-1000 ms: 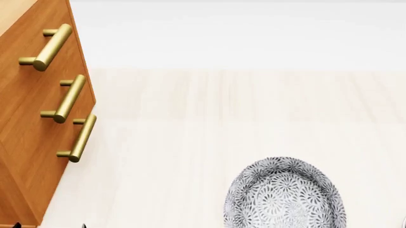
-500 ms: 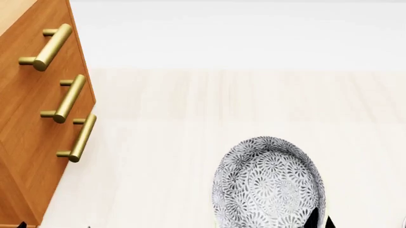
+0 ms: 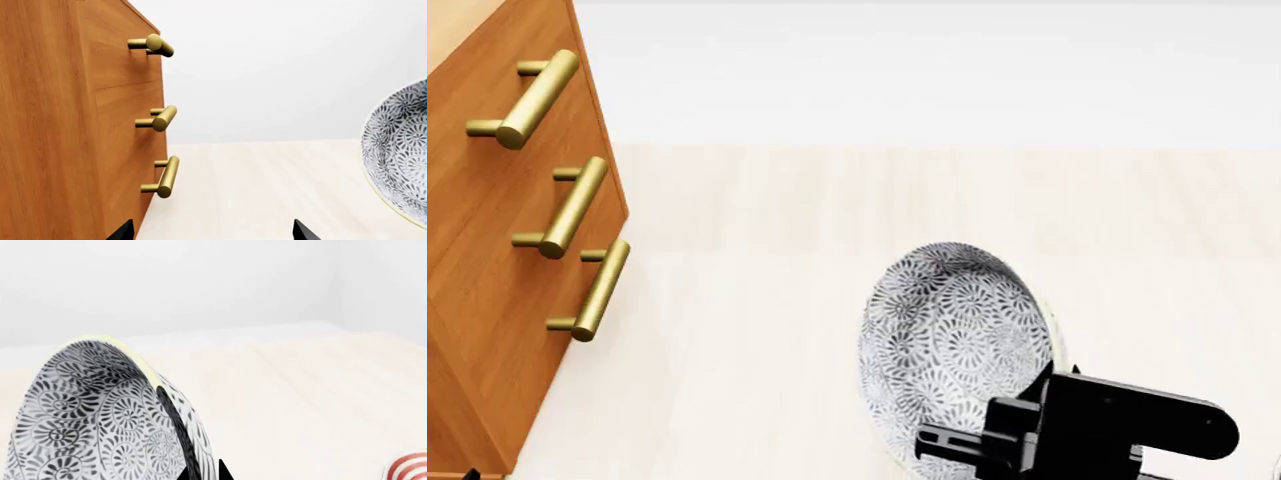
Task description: Put the bowl on top of the cabinet.
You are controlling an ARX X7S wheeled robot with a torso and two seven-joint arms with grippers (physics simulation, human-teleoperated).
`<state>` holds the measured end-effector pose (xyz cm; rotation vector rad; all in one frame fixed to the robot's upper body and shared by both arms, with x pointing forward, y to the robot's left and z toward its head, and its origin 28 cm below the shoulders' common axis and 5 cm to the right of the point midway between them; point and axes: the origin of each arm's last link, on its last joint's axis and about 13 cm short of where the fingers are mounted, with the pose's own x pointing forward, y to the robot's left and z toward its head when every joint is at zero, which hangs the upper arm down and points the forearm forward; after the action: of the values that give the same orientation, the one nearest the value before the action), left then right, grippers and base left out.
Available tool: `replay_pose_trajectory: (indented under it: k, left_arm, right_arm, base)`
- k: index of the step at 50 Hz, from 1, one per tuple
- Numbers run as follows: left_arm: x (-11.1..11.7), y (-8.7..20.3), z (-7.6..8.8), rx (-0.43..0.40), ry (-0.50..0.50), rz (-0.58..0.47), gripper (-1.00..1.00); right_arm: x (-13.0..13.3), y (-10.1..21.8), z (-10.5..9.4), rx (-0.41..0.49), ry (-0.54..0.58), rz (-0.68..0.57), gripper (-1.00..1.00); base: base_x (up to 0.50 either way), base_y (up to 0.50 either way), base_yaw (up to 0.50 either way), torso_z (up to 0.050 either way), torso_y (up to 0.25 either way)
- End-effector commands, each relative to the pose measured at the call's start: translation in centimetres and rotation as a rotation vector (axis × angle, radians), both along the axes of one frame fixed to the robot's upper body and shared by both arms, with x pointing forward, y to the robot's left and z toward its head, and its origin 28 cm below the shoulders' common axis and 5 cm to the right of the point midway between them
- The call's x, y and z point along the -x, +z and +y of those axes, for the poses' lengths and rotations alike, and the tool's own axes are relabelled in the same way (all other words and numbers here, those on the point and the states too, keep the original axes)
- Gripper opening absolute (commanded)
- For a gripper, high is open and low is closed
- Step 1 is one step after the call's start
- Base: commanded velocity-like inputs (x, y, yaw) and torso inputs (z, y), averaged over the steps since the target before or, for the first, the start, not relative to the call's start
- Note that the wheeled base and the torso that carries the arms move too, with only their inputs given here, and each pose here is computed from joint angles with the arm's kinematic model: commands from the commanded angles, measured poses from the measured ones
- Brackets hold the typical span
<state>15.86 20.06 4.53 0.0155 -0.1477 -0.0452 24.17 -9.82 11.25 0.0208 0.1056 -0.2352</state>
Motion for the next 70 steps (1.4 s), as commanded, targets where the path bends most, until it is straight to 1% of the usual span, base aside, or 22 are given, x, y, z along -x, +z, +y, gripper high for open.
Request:
replay_pose_trajectory:
  k: [1, 2, 10, 14, 17, 23, 27, 30, 32, 34, 35, 37, 38, 41, 44, 52, 54, 62, 65, 67, 68, 70]
  left_arm:
    - [0.1, 0.1, 0.1, 0.006, -0.005, 0.0, 1.0]
    - [0.0, 0.1, 0.2, 0.009, -0.003, 0.002, 1.0]
    - [0.2, 0.2, 0.1, 0.009, 0.003, -0.007, 1.0]
    - [-0.1, 0.1, 0.0, 0.006, -0.002, 0.001, 1.0]
    - [-0.1, 0.0, 0.1, 0.006, 0.0, 0.004, 1.0]
    - [-0.2, 0.1, 0.3, 0.011, 0.005, 0.001, 1.0]
    - [-0.1, 0.2, 0.3, 0.014, 0.006, -0.002, 1.0]
    - [-0.1, 0.2, 0.3, 0.013, 0.005, -0.002, 1.0]
    - [-0.2, 0.0, 0.2, 0.011, 0.003, 0.002, 1.0]
    - [-0.3, 0.0, 0.2, 0.009, 0.002, 0.004, 1.0]
    - [-0.3, -0.1, 0.1, 0.009, 0.002, 0.006, 1.0]
    - [-0.3, 0.0, 0.1, 0.008, 0.001, 0.005, 1.0]
    - [-0.3, 0.0, 0.1, 0.008, 0.001, 0.005, 1.0]
    - [-0.3, -0.1, 0.1, 0.007, -0.001, 0.007, 1.0]
    - [-0.3, 0.0, 0.2, 0.009, 0.0, 0.007, 1.0]
    - [-0.3, 0.0, 0.1, 0.006, -0.001, 0.006, 1.0]
    - [-0.3, -0.1, 0.2, 0.008, 0.0, 0.008, 1.0]
    - [-0.4, -0.1, 0.0, 0.001, -0.004, 0.005, 1.0]
    - [-0.5, -0.1, -0.3, 0.009, -0.022, 0.01, 1.0]
    - [-0.6, 0.2, -0.5, 0.029, -0.032, 0.01, 1.0]
    - [-0.7, 0.3, -0.6, 0.04, -0.054, 0.036, 1.0]
    - [-1.0, 0.4, -0.7, 0.029, -0.078, 0.062, 1.0]
  right_arm:
    - [-1.5, 1.0, 0.6, 0.073, -0.008, -0.03, -1.0]
    - [-1.7, 0.9, 0.8, 0.104, -0.001, -0.047, -1.0]
    - [-3.6, 0.8, 1.1, 0.123, 0.018, -0.02, -1.0]
    - [-3.9, 0.8, 1.3, 0.163, 0.021, -0.049, -1.0]
    - [-4.6, 1.2, 1.6, 0.178, 0.045, -0.065, -1.0]
    - [-6.6, 1.6, 1.8, 0.199, 0.041, -0.066, -1.0]
    - [-6.9, 1.5, 1.7, 0.198, 0.058, -0.056, -1.0]
    - [-7.0, 1.5, 1.6, 0.205, 0.067, -0.055, -1.0]
    - [-6.9, 1.6, 1.5, 0.187, 0.128, -0.101, -1.0]
    - [-7.1, 1.7, 1.3, 0.177, 0.127, -0.098, -1.0]
    - [-7.3, 1.8, 1.2, 0.157, 0.155, -0.115, -1.0]
    - [-7.4, 1.9, 1.0, 0.154, 0.161, -0.123, -1.0]
    - [-7.4, 1.9, 1.0, 0.138, 0.18, -0.132, -1.0]
    - [-7.2, 1.8, 1.0, 0.13, 0.229, -0.14, -1.0]
    - [-6.8, 1.6, 1.1, 0.141, 0.256, -0.152, -1.0]
    - [-6.4, 1.7, 1.1, 0.114, 0.316, -0.165, -1.0]
    - [-6.2, 1.7, 1.1, 0.094, 0.341, -0.169, -1.0]
    - [-6.6, 0.8, 1.0, 0.098, 0.344, -0.166, -1.0]
    - [-6.4, 1.1, 0.8, 0.096, 0.344, -0.17, -1.0]
    - [-6.2, 1.3, 0.6, 0.102, 0.342, -0.175, -1.0]
    - [-6.1, 1.4, 0.6, 0.101, 0.341, -0.177, -1.0]
    - [-5.9, 1.5, 0.5, 0.107, 0.341, -0.181, -1.0]
  base:
    - [0.0, 0.0, 0.0, 0.0, 0.0]
    - [0.0, 0.0, 0.0, 0.0, 0.0]
    - [0.0, 0.0, 0.0, 0.0, 0.0]
    - [0.0, 0.0, 0.0, 0.0, 0.003]
    - [0.0, 0.0, 0.0, 0.0, 0.0]
    - [0.0, 0.0, 0.0, 0.0, 0.0]
    - [0.0, 0.0, 0.0, 0.0, 0.0]
    - [0.0, 0.0, 0.0, 0.0, 0.0]
    - [0.0, 0.0, 0.0, 0.0, 0.0]
    - [0.0, 0.0, 0.0, 0.0, 0.005]
    - [0.0, 0.0, 0.0, 0.0, 0.0]
    - [0.0, 0.0, 0.0, 0.0, 0.0]
    - [0.0, 0.0, 0.0, 0.0, 0.0]
    - [0.0, 0.0, 0.0, 0.0, 0.0]
    - [0.0, 0.0, 0.0, 0.0, 0.0]
    - [0.0, 0.0, 0.0, 0.0, 0.0]
    - [0.0, 0.0, 0.0, 0.0, 0.005]
    - [0.0, 0.0, 0.0, 0.0, 0.0]
    - [0.0, 0.0, 0.0, 0.0, 0.0]
    - [0.0, 0.0, 0.0, 0.0, 0.0]
    - [0.0, 0.0, 0.0, 0.0, 0.0]
    - [0.0, 0.0, 0.0, 0.0, 0.0]
